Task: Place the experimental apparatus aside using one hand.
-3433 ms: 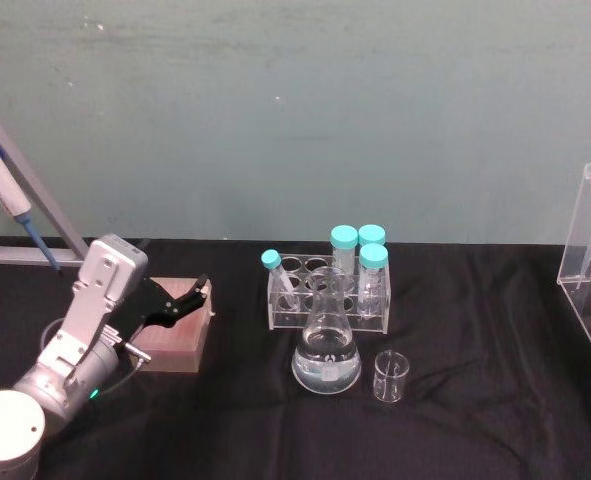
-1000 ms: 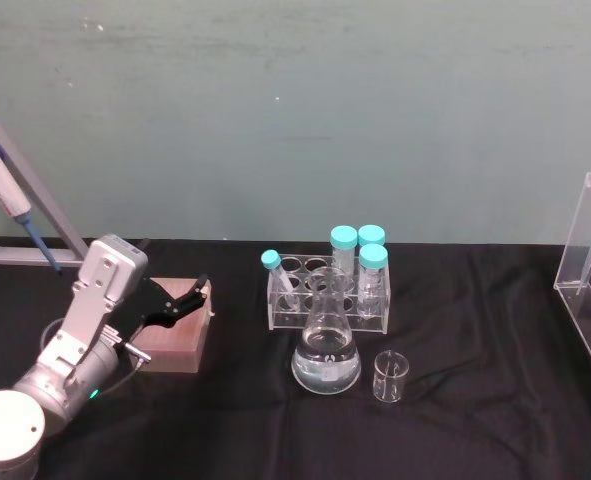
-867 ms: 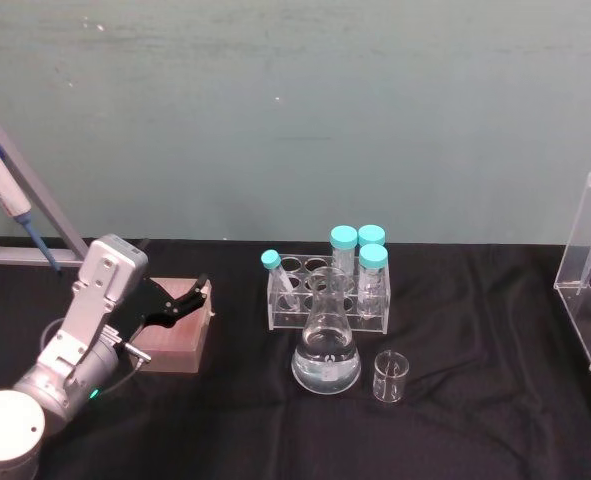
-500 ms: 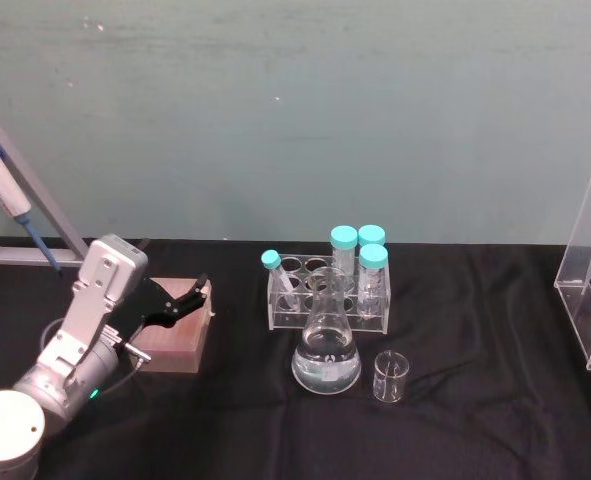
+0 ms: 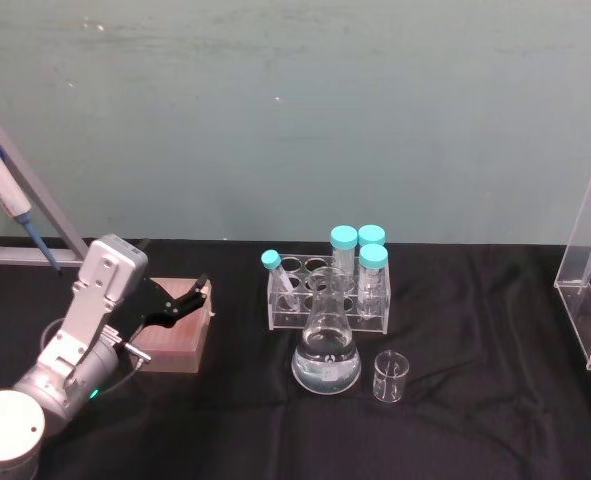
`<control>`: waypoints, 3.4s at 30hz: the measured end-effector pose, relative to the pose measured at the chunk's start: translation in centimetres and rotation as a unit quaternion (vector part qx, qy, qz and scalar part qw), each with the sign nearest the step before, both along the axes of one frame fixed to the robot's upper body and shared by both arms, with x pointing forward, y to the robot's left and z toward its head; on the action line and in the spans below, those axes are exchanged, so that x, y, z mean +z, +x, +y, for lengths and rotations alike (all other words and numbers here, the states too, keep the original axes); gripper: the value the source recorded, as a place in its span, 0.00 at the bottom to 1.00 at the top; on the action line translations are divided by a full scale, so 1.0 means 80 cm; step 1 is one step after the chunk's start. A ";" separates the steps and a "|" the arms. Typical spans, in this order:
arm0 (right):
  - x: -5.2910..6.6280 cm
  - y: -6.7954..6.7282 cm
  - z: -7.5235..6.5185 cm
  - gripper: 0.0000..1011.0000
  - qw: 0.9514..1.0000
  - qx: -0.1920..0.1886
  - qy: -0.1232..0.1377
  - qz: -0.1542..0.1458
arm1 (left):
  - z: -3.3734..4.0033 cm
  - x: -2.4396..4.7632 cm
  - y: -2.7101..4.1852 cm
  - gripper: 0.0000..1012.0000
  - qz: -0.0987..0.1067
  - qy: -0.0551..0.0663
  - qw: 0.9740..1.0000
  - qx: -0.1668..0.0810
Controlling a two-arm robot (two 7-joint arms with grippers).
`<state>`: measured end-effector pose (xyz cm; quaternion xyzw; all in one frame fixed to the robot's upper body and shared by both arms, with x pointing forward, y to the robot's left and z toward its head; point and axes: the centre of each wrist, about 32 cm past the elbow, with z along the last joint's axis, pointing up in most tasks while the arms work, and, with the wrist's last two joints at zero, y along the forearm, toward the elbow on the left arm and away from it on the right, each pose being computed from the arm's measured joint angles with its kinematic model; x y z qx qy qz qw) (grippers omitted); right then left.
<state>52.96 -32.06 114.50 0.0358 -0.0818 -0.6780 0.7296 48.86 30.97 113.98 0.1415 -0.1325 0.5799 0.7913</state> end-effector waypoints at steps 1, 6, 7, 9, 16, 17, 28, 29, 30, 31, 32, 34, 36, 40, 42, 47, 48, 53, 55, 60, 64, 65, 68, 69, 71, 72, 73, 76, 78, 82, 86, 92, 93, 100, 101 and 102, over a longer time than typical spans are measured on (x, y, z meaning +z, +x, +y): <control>0.000 0.000 0.000 0.99 1.000 0.000 0.000 0.000 | 0.0000 0.0000 0.0000 0.99 0.000 0.000 1.000 0.000; 0.000 0.000 0.000 0.99 1.000 0.000 0.000 0.000 | 0.0000 0.0000 0.0000 0.99 0.000 0.000 1.000 0.000; 0.000 0.000 0.000 0.99 1.000 0.001 -0.001 0.001 | 0.0000 0.0000 0.0000 0.99 0.000 0.000 1.000 0.000; 0.001 0.000 0.001 0.99 1.000 0.002 -0.002 0.001 | 0.0000 0.0000 0.0000 0.99 0.000 0.000 1.000 0.000; 0.003 -0.002 0.006 0.99 1.000 0.006 -0.007 0.000 | 0.0000 0.0000 0.0000 0.99 0.000 0.000 1.000 0.000; 0.003 -0.003 0.006 0.99 1.000 0.006 -0.008 0.000 | 0.0000 0.0000 0.0000 0.99 0.000 0.000 1.000 0.000; 0.004 -0.008 0.012 0.99 1.000 -0.006 -0.017 -0.016 | 0.0000 0.0000 0.0000 0.99 0.000 0.000 1.000 0.000; 0.004 -0.008 0.012 0.99 1.000 -0.006 -0.018 -0.018 | 0.0000 0.0000 0.0000 0.99 0.000 0.000 1.000 0.000; 0.004 -0.009 0.012 0.99 1.000 -0.007 -0.019 -0.019 | 0.0000 0.0000 0.0000 0.99 0.000 0.000 1.000 0.000; 0.005 -0.010 0.013 0.99 1.000 -0.008 -0.020 -0.022 | 0.0000 0.0000 0.0000 0.99 0.000 0.000 1.000 0.000; 0.005 -0.010 0.013 0.99 0.999 -0.008 -0.021 -0.024 | 0.0000 0.0000 0.0000 0.99 0.000 0.000 1.000 0.000; 0.006 -0.012 0.014 0.99 0.999 -0.010 -0.024 -0.031 | 0.0000 0.0000 0.0000 0.99 0.000 0.000 1.000 0.000; 0.007 -0.013 0.015 0.99 0.999 -0.012 -0.028 -0.038 | 0.0000 0.0000 0.0000 0.99 0.000 0.000 1.000 0.000; 0.010 -0.016 0.017 0.99 0.998 -0.016 -0.035 -0.050 | 0.0000 0.0000 0.0000 0.99 0.000 0.000 1.000 0.000; 0.010 -0.017 0.018 0.99 0.998 -0.017 -0.037 -0.053 | 0.0000 0.0000 0.0000 0.99 0.000 0.000 1.000 0.000; 0.013 -0.020 0.019 0.99 0.997 -0.019 -0.045 -0.064 | 0.0000 0.0000 0.0000 0.99 0.000 0.000 1.000 0.000; 0.013 -0.020 0.020 0.99 0.997 -0.019 -0.046 -0.066 | 0.0000 0.0000 0.0000 0.99 0.000 0.000 1.000 0.000; 0.016 -0.023 0.021 0.99 0.995 -0.015 -0.054 -0.080 | 0.0000 0.0000 0.0000 0.99 0.000 0.000 1.000 0.000; 0.017 -0.024 0.021 0.99 0.994 -0.008 -0.058 -0.088 | 0.0000 0.0000 0.0000 0.99 0.000 0.000 1.000 0.000; 0.021 -0.026 0.021 0.99 0.992 0.017 -0.067 -0.103 | 0.0000 0.0000 0.0000 0.99 0.000 0.000 1.000 0.000; 0.025 -0.027 0.021 0.99 0.990 0.039 -0.073 -0.112 | 0.0000 0.0000 0.0000 0.99 0.000 0.000 1.000 0.000; 0.026 -0.027 0.021 0.99 0.990 0.045 -0.074 -0.113 | 0.0000 0.0000 0.0000 0.99 0.000 0.000 1.000 0.000; 0.028 -0.027 0.021 0.99 0.988 0.071 -0.079 -0.114 | 0.0000 0.0000 0.0000 0.99 0.000 0.000 1.000 0.000; 0.029 -0.027 0.021 0.99 0.987 0.078 -0.080 -0.113 | 0.0000 0.0000 0.0000 0.99 0.000 0.000 1.000 0.000; 0.030 -0.026 0.021 0.99 0.985 0.097 -0.084 -0.112 | 0.0000 0.0000 0.0000 0.99 0.000 0.000 1.000 0.000; 0.031 -0.025 0.021 0.99 0.984 0.109 -0.087 -0.111 | 0.0000 0.0000 0.0000 0.99 0.000 0.000 1.000 0.000; 0.032 -0.025 0.022 0.99 0.983 0.117 -0.088 -0.110 | 0.0000 0.0000 0.0000 0.99 0.000 0.000 1.000 0.000; 0.033 -0.022 0.022 0.99 0.980 0.142 -0.091 -0.105 | 0.0000 0.0000 0.0000 0.99 0.000 0.000 1.000 0.000; 0.033 -0.021 0.023 0.99 0.978 0.156 -0.092 -0.102 | 0.0000 0.0000 0.0000 0.99 0.000 0.000 1.000 0.000; 0.032 -0.016 0.024 0.99 0.974 0.187 -0.093 -0.092 | 0.0000 0.0000 0.0000 0.99 0.000 0.000 1.000 0.000; 0.031 -0.011 0.026 0.99 0.970 0.213 -0.087 -0.079 | -0.0001 0.0000 0.0000 0.99 0.000 0.000 1.000 0.000; 0.025 -0.003 0.029 0.99 0.962 0.255 -0.081 -0.051 | -0.0001 0.0000 0.0000 0.99 0.000 0.000 1.000 0.000; 0.023 -0.001 0.029 0.99 0.959 0.267 -0.080 -0.043 | 0.0000 0.0000 0.0000 0.99 0.000 0.000 1.000 0.000; 0.016 0.010 0.029 0.99 0.948 0.309 -0.069 -0.011 | 0.0000 0.0000 0.0000 0.99 0.000 0.000 1.000 0.000; 0.015 0.012 0.029 0.99 0.946 0.318 -0.067 -0.004 | 0.0000 0.0000 0.0000 0.99 0.000 0.000 1.000 0.000; 0.015 0.014 0.029 0.99 0.944 0.323 -0.066 0.000 | 0.0000 0.0000 0.0000 0.99 0.000 0.000 1.000 0.000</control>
